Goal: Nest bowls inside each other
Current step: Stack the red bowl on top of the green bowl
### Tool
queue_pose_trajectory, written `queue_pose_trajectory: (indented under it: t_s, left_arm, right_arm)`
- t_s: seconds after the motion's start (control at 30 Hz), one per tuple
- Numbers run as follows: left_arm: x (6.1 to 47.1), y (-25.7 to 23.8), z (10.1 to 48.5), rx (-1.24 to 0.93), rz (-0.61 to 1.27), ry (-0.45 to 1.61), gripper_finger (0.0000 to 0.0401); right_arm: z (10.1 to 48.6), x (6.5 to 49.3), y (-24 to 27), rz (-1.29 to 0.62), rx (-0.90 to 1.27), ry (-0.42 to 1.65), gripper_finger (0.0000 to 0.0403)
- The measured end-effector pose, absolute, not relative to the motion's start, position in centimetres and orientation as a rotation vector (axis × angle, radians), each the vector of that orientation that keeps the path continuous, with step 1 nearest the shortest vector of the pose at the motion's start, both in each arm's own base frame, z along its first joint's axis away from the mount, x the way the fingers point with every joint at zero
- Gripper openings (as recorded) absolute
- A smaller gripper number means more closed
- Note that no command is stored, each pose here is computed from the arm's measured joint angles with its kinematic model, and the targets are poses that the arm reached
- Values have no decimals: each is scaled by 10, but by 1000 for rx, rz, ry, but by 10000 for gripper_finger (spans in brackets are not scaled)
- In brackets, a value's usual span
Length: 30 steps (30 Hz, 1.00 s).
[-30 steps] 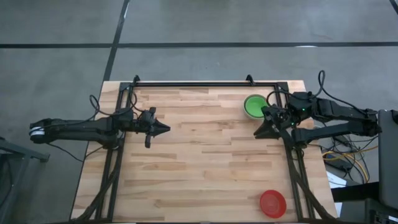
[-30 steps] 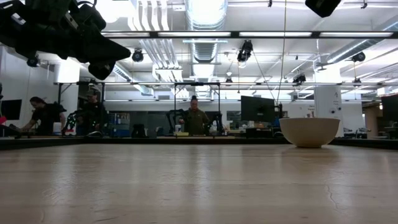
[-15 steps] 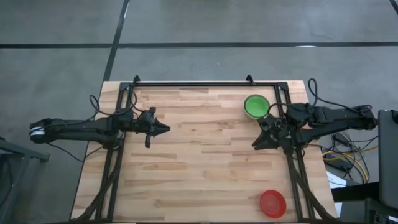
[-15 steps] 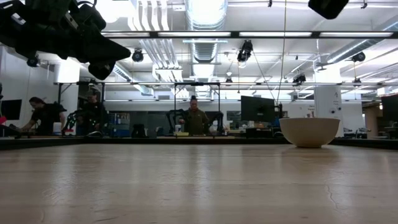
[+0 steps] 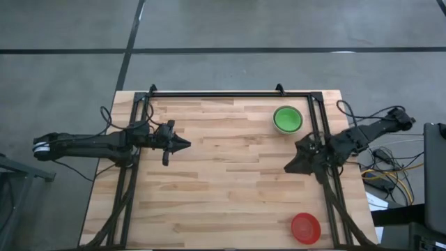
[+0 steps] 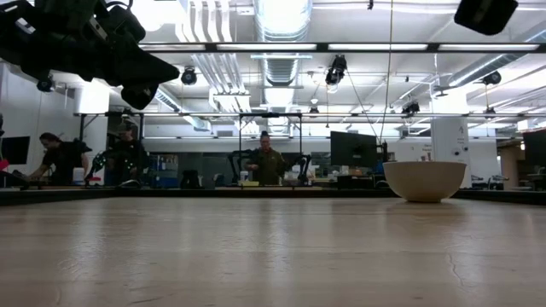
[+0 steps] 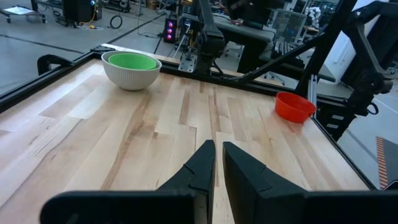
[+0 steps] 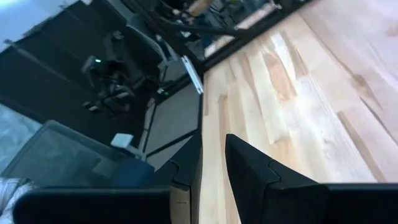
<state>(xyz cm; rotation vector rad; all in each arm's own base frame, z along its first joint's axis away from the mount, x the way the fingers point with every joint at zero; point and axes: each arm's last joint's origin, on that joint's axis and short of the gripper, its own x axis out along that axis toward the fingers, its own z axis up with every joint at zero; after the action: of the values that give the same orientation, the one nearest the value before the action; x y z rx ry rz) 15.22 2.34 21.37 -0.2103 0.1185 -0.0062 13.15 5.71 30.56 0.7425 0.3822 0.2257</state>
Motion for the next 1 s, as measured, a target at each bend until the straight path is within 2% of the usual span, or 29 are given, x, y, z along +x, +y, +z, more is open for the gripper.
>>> queue_pose_trajectory:
  t_s: [0.23, 0.53, 0.73, 1.0]
  left_arm:
    - [152, 23, 214, -210, -6, 119, 35]
    - [152, 23, 214, -210, -7, 119, 35]
    - [152, 23, 214, -210, -6, 119, 35]
    - [152, 23, 214, -210, -7, 119, 35]
  right_arm:
    - [305, 141, 75, 165, 793, 393, 68]
    - [308, 147, 99, 181, 808, 465, 68]
    - [300, 135, 112, 166, 863, 582, 68]
    - [296, 106, 140, 310, 854, 709, 68]
